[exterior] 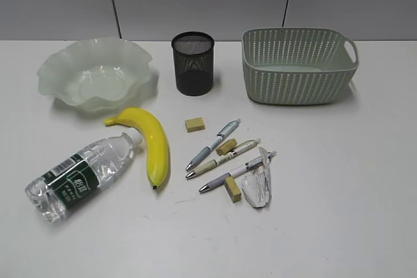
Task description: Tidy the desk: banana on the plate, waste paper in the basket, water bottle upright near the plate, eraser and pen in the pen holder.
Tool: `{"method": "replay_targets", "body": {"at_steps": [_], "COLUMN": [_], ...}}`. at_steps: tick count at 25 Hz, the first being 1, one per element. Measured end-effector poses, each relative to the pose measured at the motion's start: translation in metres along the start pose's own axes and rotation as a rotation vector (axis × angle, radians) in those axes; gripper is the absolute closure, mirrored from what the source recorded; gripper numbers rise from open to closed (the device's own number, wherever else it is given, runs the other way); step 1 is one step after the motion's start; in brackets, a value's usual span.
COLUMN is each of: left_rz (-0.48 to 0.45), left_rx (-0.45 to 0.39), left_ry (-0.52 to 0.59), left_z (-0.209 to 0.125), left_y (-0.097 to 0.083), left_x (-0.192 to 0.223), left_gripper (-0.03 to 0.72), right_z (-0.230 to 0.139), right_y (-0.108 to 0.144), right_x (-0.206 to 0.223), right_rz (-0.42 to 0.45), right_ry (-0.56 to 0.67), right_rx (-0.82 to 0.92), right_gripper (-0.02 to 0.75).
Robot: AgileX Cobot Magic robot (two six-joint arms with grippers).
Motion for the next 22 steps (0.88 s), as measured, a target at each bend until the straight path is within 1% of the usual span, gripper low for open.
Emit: {"method": "replay_targets", "body": {"at_steps": [22], "left_rz": [0.006], "left_rx": [0.003], "left_ry": [0.000], "left_z": [0.0001], "left_y": [0.0010], "left_x": [0.0000], "left_gripper": [0.451], "right_z": [0.0000], "right_y": [0.0000], "right_x": [0.0000], "right_rz": [0.000], "right_ry": [0.000], "right_rx": [0.000], "right_gripper": [0.407]}}
Point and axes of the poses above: a point on each arm's last joint axis where the gripper is mounted, x pointing out along that axis toward the gripper, y along the wrist's bending axis when the last joint is at zero, z = x × y, the point moved 8 cm from there along x, pointing out along that axis toward the gripper, and after that the axes turned 9 degrees about -x, right-handed, at the moved point
